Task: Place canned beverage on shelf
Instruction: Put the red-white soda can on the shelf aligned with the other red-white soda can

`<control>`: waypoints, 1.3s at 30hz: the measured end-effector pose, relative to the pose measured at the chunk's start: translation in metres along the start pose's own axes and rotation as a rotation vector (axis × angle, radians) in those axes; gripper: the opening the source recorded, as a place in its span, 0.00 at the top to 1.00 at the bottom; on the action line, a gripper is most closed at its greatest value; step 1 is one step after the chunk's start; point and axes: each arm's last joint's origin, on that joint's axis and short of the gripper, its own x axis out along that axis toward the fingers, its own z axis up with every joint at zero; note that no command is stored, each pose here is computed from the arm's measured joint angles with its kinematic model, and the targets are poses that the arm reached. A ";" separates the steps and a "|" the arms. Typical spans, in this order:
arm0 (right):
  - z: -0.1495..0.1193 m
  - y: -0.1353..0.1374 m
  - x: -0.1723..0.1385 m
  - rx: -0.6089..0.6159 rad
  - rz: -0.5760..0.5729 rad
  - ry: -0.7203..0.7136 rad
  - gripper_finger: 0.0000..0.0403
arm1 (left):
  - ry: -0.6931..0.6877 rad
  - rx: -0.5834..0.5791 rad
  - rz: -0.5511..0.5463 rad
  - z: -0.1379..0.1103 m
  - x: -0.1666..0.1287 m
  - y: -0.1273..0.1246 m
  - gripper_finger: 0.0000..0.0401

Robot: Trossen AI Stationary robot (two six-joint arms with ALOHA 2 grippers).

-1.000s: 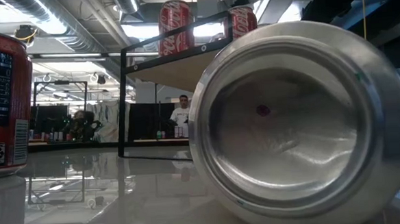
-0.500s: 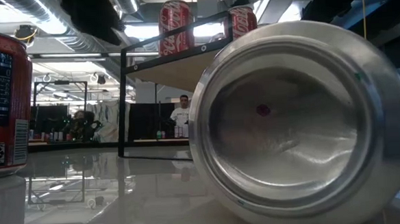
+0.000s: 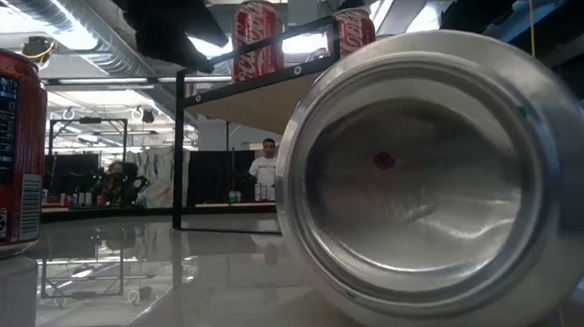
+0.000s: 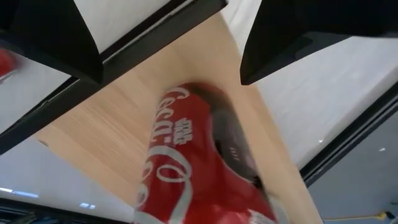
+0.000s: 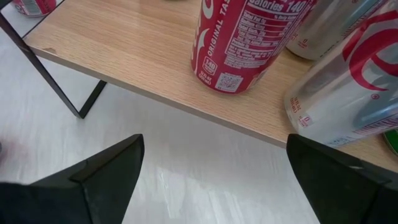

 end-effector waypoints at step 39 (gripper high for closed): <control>0.000 0.000 0.000 -0.001 0.000 0.001 0.04 | -0.092 -0.003 0.086 0.019 0.055 0.019 0.09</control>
